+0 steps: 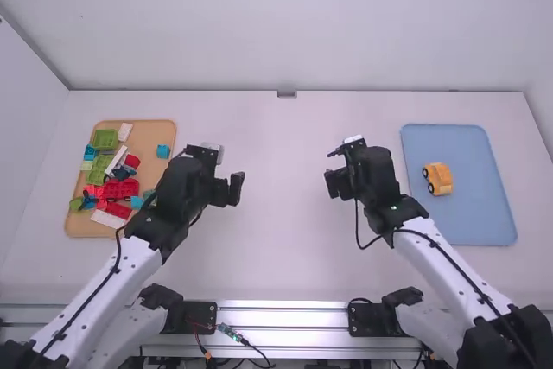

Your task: Assemble lego blocks to make yellow taxi

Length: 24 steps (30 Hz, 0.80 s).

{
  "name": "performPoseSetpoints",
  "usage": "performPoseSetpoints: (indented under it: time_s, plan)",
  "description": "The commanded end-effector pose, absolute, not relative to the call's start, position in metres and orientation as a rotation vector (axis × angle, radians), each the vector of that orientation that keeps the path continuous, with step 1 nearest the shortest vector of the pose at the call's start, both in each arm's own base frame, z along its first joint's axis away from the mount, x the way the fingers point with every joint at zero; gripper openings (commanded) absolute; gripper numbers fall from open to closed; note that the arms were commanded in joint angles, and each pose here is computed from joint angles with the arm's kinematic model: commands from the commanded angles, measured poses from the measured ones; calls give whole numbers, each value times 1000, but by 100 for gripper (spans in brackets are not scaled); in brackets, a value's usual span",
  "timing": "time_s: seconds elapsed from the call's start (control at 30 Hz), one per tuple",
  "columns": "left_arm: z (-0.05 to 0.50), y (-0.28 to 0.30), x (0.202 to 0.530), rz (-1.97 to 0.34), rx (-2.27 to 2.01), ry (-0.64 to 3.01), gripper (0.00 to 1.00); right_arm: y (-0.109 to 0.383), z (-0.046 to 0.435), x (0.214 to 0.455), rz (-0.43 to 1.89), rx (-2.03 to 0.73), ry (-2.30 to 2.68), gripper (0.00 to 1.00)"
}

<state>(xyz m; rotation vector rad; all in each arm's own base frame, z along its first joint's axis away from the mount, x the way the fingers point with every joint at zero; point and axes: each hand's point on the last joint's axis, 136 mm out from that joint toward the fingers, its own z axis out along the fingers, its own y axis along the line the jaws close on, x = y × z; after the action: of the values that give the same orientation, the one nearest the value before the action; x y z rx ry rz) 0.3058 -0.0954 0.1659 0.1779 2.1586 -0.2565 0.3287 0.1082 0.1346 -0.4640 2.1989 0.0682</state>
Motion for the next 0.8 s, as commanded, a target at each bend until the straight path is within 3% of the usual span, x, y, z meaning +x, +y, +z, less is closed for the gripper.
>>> performPoseSetpoints:
  time_s: [0.0, 0.3, 0.57, 0.77]
  plan:
    - [159, -82, 302, -214, 176, 2151, 94, 93, 140, 328, 72, -350, 2181, 94]
    - [161, -38, 299, -81, 129, 2023, 80, 59, 132, 313, 120, -203, 2155, 81]
    - [123, 0, 271, 0, 0, 2026, 61, 3, 102, 282, 18, -11, 2162, 63]
    - [92, 0, 253, 0, 0, 2026, 48, 3, 75, 259, 17, -9, 2162, 50]
